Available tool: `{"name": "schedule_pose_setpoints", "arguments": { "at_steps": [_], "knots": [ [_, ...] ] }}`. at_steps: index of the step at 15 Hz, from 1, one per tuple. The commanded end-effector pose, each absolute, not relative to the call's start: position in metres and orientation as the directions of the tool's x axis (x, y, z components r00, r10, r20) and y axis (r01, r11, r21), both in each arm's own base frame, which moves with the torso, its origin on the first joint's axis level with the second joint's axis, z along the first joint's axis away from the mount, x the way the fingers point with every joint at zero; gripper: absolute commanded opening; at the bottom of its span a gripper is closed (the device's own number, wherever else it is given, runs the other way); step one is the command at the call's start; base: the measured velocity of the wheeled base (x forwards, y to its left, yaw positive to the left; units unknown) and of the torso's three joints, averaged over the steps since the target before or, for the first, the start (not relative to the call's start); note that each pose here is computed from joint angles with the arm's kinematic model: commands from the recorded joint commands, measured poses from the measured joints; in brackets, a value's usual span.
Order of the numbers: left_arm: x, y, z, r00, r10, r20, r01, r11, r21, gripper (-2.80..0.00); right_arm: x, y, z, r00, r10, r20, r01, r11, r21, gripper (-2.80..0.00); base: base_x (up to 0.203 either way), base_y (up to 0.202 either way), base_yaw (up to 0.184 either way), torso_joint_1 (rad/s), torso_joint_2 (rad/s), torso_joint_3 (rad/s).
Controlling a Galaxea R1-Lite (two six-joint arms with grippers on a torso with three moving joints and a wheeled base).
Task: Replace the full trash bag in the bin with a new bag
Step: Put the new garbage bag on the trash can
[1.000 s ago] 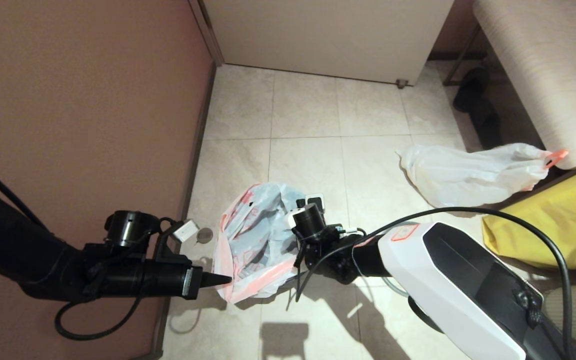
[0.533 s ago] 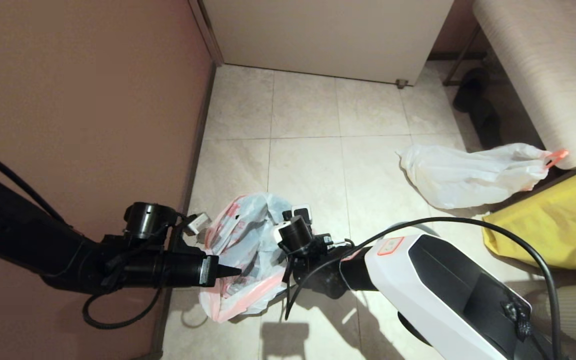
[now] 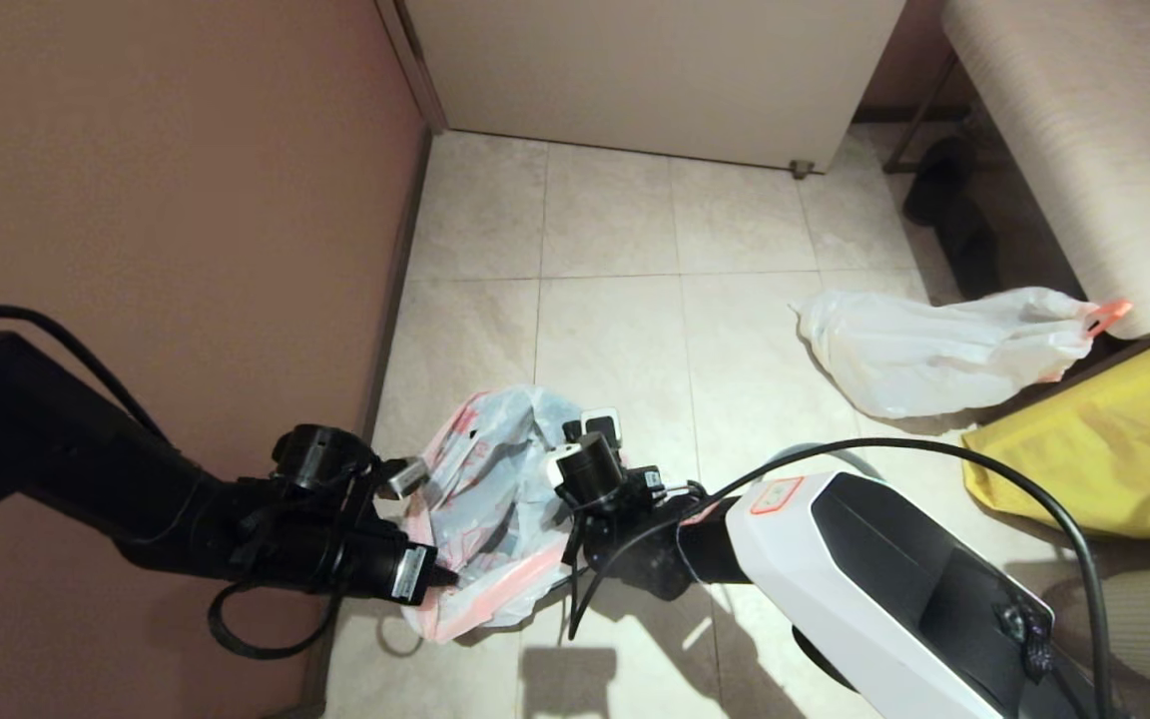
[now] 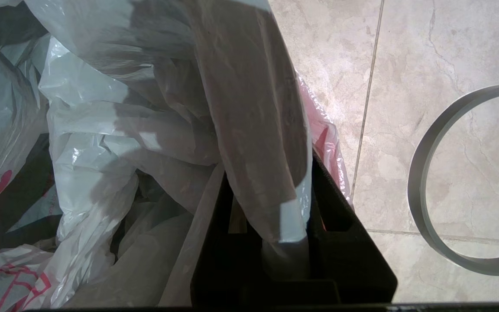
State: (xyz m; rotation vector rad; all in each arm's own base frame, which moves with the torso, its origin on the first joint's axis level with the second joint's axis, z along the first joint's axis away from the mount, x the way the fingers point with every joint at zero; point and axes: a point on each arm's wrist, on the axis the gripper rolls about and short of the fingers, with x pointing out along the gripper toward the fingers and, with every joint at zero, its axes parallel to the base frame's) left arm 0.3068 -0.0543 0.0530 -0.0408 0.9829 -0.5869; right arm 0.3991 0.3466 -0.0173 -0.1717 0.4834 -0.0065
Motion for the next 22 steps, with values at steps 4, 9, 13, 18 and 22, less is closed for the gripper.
{"name": "schedule_pose_setpoints", "arguments": {
  "at_steps": [4, 9, 13, 18, 22],
  "knots": [
    [0.309, -0.05, 0.045, 0.42, -0.449, -0.789, 0.433, 0.863, -0.26, -2.8, 0.403, 0.343, -0.024, 0.883, -0.064, -0.464, -0.019, 0.985, -0.173, -2.8, 0.0, 0.0, 0.0, 0.0, 0.0, 0.0],
    [0.3, -0.044, 0.053, 0.437, -0.434, -0.788, 0.479, 0.854, -0.205, -2.8, 0.418, 0.327, -0.02, 0.889, -0.104, -0.447, 0.031, 0.985, -0.167, -2.8, 0.0, 0.0, 0.0, 0.0, 0.0, 0.0],
    [0.294, -0.047, 0.043, 0.396, -0.438, -0.807, 0.517, 0.833, -0.197, -2.8, 0.425, 0.325, -0.01, 0.902, -0.116, -0.416, 0.06, 0.988, -0.145, -2.8, 0.0, 0.0, 0.0, 0.0, 0.0, 0.0],
    [0.303, -0.049, 0.018, 0.344, -0.431, -0.834, 0.51, 0.832, -0.219, -2.8, 0.425, 0.326, 0.006, 0.914, -0.105, -0.392, 0.065, 0.991, -0.116, -2.8, 0.0, 0.0, 0.0, 0.0, 0.0, 0.0],
    [0.325, -0.039, -0.008, 0.378, -0.418, -0.826, 0.431, 0.869, -0.242, -2.8, 0.415, 0.334, 0.02, 0.919, -0.071, -0.387, 0.035, 0.994, -0.1, -2.8, 0.0, 0.0, 0.0, 0.0, 0.0, 0.0]
  ]
}}
